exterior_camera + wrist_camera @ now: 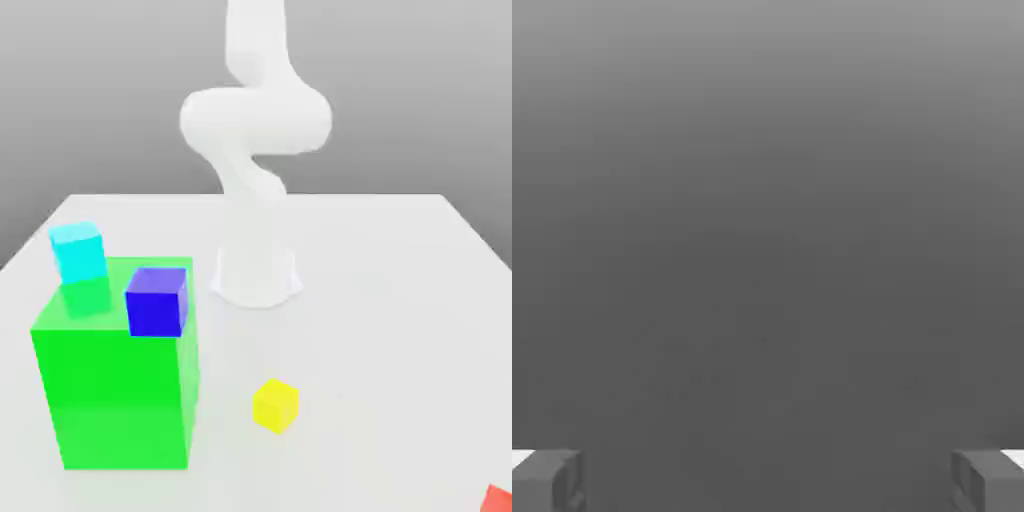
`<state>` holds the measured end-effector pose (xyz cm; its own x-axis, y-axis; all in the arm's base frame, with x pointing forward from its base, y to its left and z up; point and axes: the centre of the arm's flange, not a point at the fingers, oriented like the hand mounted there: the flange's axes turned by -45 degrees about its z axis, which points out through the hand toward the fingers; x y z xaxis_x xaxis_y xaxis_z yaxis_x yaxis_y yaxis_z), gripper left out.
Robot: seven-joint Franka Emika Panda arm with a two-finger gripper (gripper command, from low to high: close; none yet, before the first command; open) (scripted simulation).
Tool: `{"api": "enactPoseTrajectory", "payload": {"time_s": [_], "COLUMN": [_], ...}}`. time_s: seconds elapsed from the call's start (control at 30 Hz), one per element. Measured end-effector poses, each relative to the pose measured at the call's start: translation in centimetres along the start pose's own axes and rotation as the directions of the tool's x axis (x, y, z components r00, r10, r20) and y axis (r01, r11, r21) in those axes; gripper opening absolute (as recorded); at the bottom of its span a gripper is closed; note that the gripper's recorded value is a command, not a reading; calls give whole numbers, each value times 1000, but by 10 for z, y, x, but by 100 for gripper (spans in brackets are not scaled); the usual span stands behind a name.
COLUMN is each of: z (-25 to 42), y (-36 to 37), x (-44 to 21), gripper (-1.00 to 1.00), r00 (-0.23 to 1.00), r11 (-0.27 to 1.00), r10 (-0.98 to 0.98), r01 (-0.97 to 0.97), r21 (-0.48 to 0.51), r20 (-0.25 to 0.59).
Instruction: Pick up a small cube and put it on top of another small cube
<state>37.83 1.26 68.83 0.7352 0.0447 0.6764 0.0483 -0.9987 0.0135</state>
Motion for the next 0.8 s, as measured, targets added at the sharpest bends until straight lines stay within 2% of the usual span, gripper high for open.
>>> {"api": "enactPoseTrajectory", "payload": {"time_s": [0.4,0.8], "z": [192,367], "y": [-82,-187], "x": [-3,-95], "gripper": [0,0], "r00": [921,699], "r11": [949,792], "r10": [-306,-606], "r01": [275,485], "r21": [156,369], "r20": [239,381]}}
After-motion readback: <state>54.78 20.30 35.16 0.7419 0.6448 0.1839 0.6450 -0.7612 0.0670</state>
